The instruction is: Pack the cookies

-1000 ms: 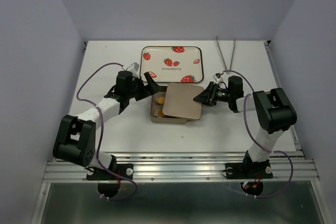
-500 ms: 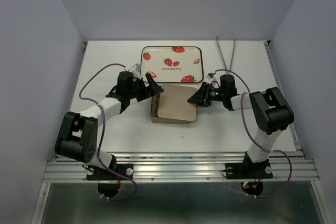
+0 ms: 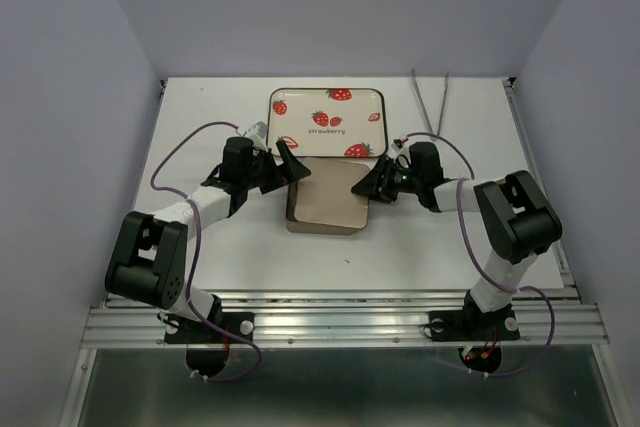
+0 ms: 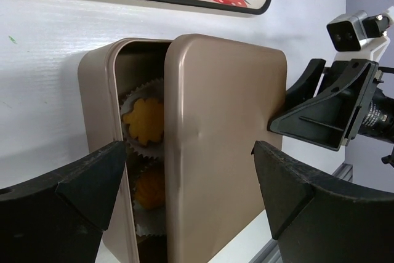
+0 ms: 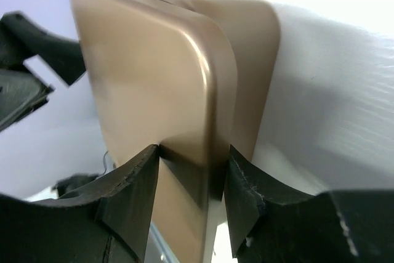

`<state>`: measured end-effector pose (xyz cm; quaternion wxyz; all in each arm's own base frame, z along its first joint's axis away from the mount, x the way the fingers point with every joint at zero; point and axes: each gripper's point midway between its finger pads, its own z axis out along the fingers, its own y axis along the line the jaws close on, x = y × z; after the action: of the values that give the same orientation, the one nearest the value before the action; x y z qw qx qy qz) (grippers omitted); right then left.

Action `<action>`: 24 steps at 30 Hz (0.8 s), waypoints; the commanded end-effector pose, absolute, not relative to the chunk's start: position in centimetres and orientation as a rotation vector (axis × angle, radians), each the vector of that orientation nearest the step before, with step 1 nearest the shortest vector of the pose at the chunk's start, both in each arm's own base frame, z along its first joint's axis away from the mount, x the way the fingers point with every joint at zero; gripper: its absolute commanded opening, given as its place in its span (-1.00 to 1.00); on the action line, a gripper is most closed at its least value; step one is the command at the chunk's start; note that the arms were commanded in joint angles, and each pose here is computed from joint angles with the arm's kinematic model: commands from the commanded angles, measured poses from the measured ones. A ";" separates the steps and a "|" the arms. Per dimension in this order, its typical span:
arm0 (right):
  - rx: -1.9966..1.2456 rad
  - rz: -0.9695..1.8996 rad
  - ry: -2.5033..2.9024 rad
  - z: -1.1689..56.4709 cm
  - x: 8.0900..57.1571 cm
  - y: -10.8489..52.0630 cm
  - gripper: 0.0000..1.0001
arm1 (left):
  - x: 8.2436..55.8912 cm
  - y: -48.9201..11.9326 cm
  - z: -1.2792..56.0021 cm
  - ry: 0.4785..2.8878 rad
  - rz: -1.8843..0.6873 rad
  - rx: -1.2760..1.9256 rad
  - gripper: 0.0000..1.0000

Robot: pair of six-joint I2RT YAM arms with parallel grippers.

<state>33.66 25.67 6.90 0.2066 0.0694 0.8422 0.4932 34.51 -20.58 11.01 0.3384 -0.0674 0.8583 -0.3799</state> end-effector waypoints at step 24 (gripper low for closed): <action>0.064 1.069 2.380 10.7 35.6 28.7 0.35 | 33.5 -20.5 9.2 2.291 -0.972 -0.144 0.68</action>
<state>35.36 27.26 7.84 0.2369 0.0570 0.8907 0.3837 34.34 -20.31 9.85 0.3319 -0.0635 0.8665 -0.3674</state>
